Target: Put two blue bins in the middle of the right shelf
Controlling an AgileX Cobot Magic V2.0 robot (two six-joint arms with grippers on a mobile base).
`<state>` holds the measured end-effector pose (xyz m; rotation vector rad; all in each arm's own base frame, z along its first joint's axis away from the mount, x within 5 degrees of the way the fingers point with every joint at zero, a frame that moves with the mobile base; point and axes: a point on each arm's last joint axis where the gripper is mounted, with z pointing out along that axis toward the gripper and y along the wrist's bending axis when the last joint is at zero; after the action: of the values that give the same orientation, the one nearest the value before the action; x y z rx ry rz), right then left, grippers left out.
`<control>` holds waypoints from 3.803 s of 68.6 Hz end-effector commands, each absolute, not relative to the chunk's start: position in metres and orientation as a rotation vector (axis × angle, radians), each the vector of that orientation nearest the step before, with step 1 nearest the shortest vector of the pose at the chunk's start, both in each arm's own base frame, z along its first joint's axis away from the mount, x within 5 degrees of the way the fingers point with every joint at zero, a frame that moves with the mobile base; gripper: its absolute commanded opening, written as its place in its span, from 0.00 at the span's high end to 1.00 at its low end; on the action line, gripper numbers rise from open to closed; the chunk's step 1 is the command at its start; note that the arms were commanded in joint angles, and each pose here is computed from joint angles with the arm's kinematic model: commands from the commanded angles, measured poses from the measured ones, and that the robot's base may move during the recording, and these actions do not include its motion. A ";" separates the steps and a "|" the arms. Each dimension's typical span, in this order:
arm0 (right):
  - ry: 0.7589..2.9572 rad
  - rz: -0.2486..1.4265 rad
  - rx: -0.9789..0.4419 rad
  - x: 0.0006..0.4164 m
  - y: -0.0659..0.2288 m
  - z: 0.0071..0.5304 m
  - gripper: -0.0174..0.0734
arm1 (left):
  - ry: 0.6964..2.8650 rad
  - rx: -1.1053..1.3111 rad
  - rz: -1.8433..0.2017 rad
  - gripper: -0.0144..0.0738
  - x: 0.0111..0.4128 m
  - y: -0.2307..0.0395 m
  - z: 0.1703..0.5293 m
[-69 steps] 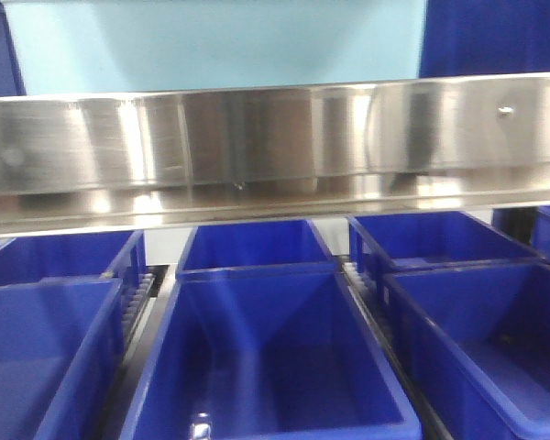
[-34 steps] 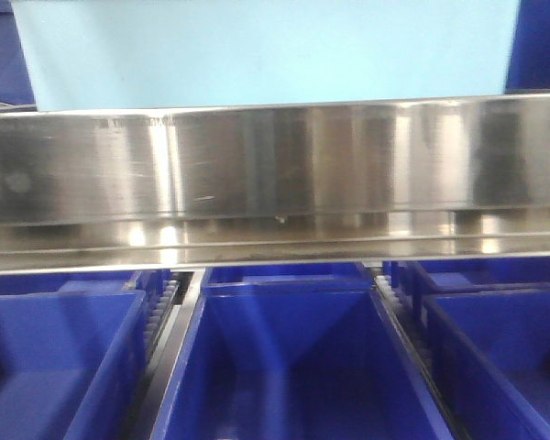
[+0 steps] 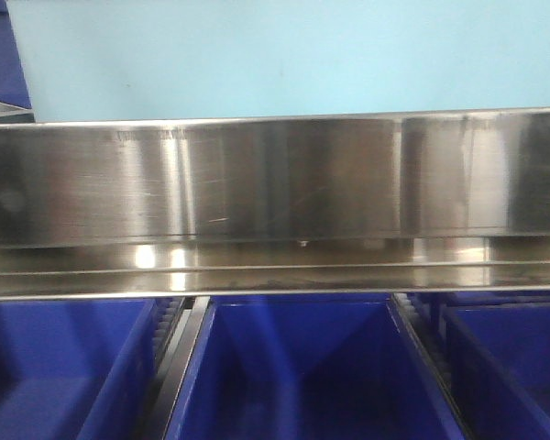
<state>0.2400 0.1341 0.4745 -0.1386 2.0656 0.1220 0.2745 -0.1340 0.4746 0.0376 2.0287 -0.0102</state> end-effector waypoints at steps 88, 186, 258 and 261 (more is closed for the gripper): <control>2.084 0.149 -0.115 0.239 0.137 0.475 0.99 | 2.016 0.066 -0.121 0.96 0.273 -0.145 0.477; 2.242 0.074 -0.086 0.265 0.154 0.448 0.99 | 2.257 0.074 -0.048 0.96 0.285 -0.156 0.453; 2.315 0.114 -0.017 0.272 0.146 0.455 0.99 | 2.361 0.059 -0.175 0.96 0.307 -0.141 0.459; 2.317 0.124 -0.008 0.274 0.145 0.455 0.99 | 2.364 0.059 -0.188 0.96 0.307 -0.142 0.459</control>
<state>0.2676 0.1415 0.4514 0.0097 2.3558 0.0477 0.3107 -0.1350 0.4512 0.0340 2.3931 -0.0862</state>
